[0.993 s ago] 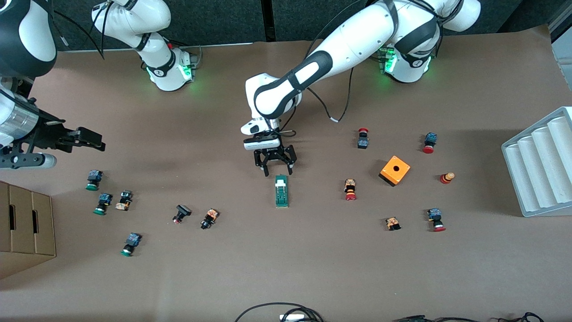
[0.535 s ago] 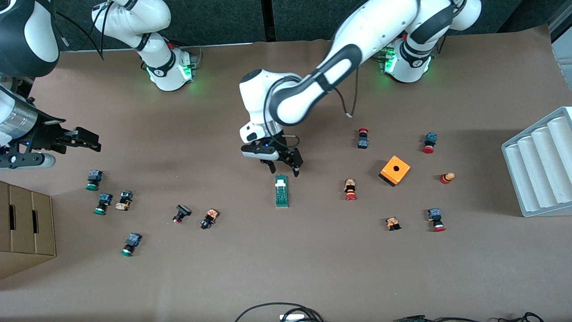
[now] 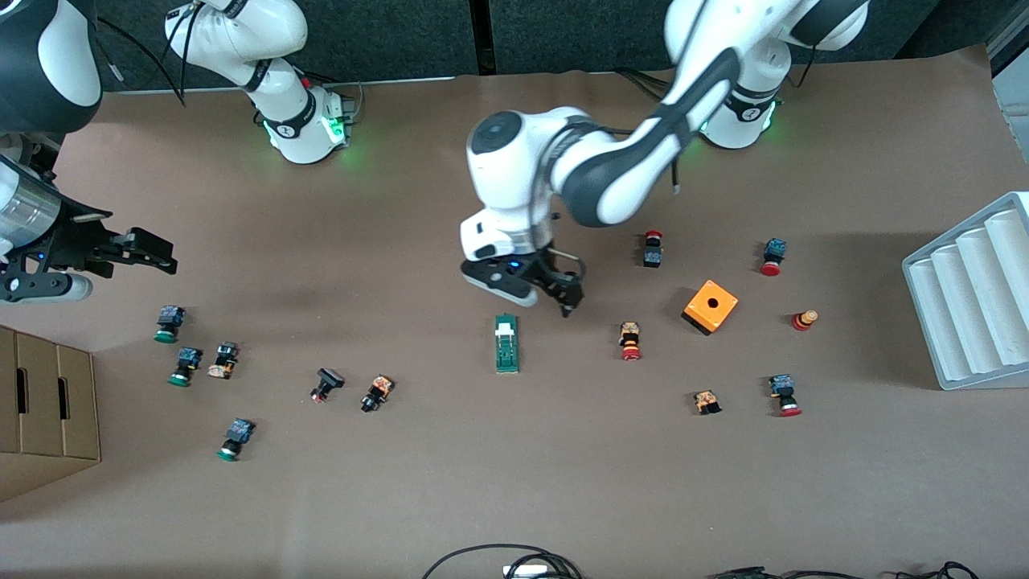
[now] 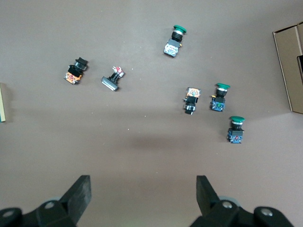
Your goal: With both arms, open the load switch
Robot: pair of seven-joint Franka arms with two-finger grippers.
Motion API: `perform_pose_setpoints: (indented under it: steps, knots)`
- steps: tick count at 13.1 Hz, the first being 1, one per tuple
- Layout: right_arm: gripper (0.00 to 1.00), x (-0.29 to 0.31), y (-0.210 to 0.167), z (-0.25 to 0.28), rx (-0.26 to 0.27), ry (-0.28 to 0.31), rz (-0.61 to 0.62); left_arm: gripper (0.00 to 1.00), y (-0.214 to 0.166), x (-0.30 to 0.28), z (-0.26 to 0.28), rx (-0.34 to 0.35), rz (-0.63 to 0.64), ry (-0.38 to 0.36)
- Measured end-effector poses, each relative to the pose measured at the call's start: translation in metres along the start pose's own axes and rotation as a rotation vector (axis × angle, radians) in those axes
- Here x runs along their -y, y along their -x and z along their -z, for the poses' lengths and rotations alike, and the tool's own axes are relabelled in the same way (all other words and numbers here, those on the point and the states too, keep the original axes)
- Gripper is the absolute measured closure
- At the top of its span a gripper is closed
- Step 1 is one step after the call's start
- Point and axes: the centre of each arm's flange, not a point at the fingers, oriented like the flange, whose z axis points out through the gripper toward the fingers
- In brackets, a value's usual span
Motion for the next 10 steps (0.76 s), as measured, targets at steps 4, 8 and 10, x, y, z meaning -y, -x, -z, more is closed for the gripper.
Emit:
perform_pose_setpoints:
  steps: [4,8,10]
  knots:
    - [0.00,0.000,-0.004,0.000,-0.019,0.001,-0.001,0.00,0.006,0.096,0.053,0.110,0.033,0.053]
    - [0.00,-0.002,-0.005,-0.001,-0.020,0.002,-0.005,0.00,0.014,0.179,0.073,0.157,0.177,0.156]
    - [0.00,-0.003,-0.005,-0.001,-0.023,0.002,-0.006,0.00,0.024,0.228,0.074,0.182,0.255,0.196]
